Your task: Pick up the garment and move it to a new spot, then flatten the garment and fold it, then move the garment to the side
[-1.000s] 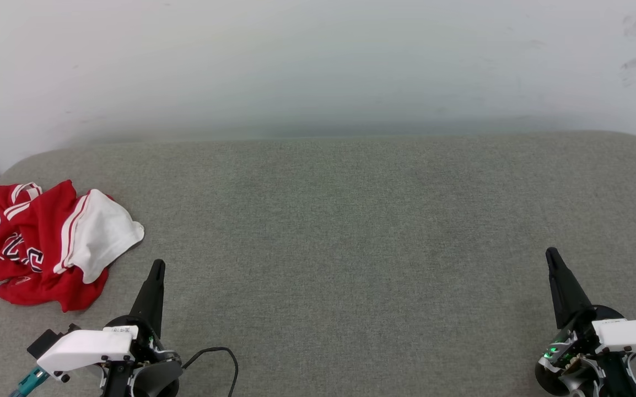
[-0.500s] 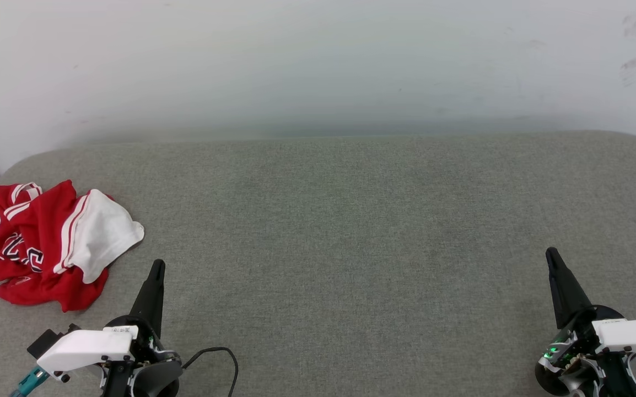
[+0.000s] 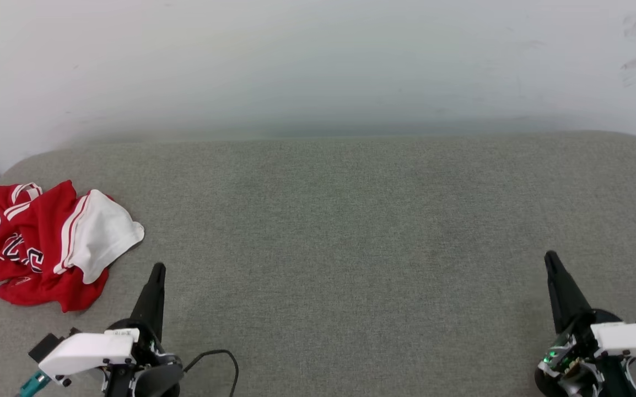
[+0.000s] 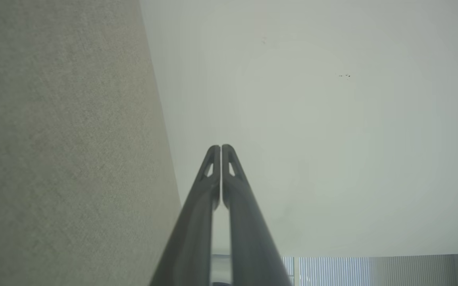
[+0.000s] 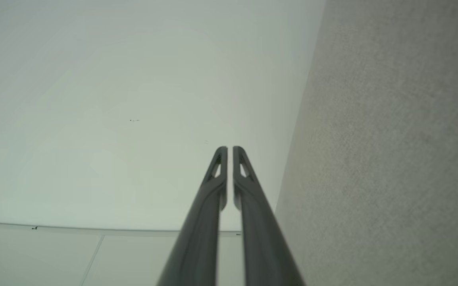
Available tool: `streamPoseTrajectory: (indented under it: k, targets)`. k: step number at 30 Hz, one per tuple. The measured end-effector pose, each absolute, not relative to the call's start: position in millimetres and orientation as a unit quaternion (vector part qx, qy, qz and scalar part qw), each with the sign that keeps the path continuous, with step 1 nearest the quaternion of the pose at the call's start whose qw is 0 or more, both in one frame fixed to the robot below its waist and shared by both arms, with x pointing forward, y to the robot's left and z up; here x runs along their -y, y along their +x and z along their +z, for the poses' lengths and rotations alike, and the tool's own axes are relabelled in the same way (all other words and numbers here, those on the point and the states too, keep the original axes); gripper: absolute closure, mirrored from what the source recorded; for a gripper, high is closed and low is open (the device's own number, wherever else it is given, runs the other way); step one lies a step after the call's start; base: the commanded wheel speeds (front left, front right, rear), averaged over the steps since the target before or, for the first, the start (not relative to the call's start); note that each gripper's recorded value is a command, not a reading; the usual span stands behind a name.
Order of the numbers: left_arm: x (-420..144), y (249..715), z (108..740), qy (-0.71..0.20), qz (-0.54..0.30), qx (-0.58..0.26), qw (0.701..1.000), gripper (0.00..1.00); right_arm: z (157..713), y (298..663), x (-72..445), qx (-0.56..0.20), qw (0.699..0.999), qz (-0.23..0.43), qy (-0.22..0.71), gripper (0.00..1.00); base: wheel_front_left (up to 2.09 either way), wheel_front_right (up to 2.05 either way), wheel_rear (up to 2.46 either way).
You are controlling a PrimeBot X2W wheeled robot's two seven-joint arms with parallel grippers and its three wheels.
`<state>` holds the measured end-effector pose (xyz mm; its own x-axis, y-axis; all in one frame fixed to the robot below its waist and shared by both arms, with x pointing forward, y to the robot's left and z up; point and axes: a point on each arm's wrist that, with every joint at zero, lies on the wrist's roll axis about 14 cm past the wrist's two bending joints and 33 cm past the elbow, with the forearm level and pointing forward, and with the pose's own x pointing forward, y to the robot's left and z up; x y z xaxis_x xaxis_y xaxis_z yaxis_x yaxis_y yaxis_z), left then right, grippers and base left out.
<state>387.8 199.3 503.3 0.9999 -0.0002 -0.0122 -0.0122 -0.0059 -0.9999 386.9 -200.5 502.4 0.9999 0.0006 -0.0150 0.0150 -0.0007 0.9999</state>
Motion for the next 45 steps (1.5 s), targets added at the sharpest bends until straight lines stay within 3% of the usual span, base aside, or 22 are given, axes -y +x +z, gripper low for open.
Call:
streamPoseTrajectory:
  k: [1, 2, 7, 11, 29, 45]
  targets:
    - [-199.0, 386.1, 498.7, -0.71, 0.009, -0.009, 0.704, 1.0, 497.8, 385.0, 200.6, -0.01, 0.706, -0.01, 0.708, 1.0, 0.0, 0.0, 0.0]
    - [-198.9, 383.4, 492.7, -0.71, 0.016, -0.015, 0.703, 0.0, 491.2, 382.0, 200.9, -0.017, 0.706, -0.018, 0.708, 0.0, 0.0, 0.0, 0.0]
    - [-200.2, 376.4, 480.8, -0.71, 0.033, -0.022, 0.703, 0.0, 477.3, 374.2, 202.8, -0.026, 0.708, -0.038, 0.705, 0.0, 0.0, 0.0, 0.0]
    - [-203.6, 377.4, 485.3, -0.693, 0.035, -0.012, 0.72, 0.0, 481.3, 375.3, 205.1, -0.018, 0.724, -0.039, 0.688, 0.0, 0.0, 0.0, 0.0]
    - [-203.8, 383.2, 499.7, -0.532, 0.056, -0.015, 0.845, 0.0, 517.7, 382.8, 202.8, 0.023, 0.854, -0.009, 0.52, 0.0, 0.0, 0.0, 0.0]
    - [-201.8, 383.6, 504.4, -0.392, 0.073, -0.012, 0.917, 0.0, 531.8, 381.6, 195.0, 0.044, 0.922, 0.007, 0.386, 0.0, 0.0, 0.0, 0.0]
